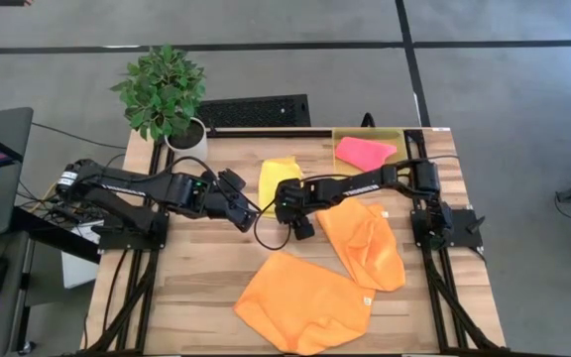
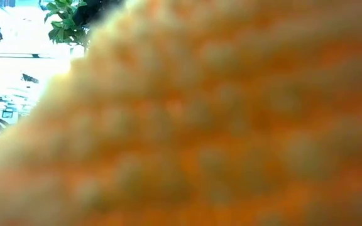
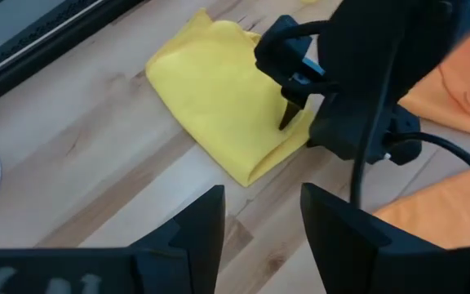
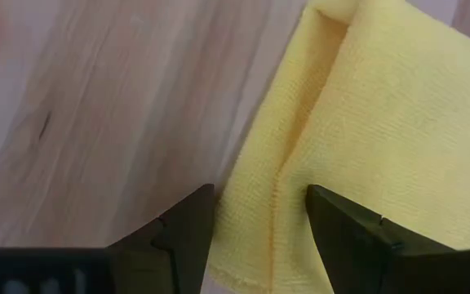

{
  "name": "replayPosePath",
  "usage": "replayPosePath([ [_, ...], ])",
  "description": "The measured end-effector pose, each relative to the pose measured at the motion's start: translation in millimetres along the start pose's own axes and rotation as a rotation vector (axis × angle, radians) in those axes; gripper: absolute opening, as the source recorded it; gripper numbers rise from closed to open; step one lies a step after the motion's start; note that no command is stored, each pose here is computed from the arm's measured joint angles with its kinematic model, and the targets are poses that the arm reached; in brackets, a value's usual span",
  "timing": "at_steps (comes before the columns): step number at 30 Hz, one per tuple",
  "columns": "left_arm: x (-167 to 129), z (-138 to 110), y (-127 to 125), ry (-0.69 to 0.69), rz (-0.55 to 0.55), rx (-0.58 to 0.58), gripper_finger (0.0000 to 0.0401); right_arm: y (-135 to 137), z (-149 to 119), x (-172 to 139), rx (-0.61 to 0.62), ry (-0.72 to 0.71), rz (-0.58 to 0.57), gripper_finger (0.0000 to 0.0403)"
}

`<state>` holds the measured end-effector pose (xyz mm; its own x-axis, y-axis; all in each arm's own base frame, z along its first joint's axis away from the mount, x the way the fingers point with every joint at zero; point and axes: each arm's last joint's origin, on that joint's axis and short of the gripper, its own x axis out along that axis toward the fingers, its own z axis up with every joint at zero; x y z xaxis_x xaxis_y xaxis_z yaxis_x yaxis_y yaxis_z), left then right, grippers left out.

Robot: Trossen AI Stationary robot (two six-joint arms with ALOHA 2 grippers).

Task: Fold microfiber towels
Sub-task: Put the folded yellow microfiber towel into the yellow bin

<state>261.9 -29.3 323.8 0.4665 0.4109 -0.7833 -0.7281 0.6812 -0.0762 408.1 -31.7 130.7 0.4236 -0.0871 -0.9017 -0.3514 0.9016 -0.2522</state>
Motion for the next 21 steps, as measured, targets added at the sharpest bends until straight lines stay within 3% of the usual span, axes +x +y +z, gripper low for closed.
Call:
replayPosePath([
  [8, 0, 0, 0, 0.001, 0.001, 0.001, 0.0154, -3, -3, 0, 0.062, 0.066, -0.098, 0.0221],
  [12, 0, 0, 0, 0.001, 0.001, 0.001, 0.0154, -6, -7, 0, 0.079, 0.091, -0.111, 0.02],
  [15, 0, 0, 0, 0.001, 0.0, 0.004, 0.0154, -6, -7, 0, 0.084, 0.099, -0.113, 0.0157],
  [21, 0, 0, 0, 0.001, 0.001, 0.004, 0.0154, -4, -10, 1, 0.081, 0.125, -0.094, 0.0026],
])
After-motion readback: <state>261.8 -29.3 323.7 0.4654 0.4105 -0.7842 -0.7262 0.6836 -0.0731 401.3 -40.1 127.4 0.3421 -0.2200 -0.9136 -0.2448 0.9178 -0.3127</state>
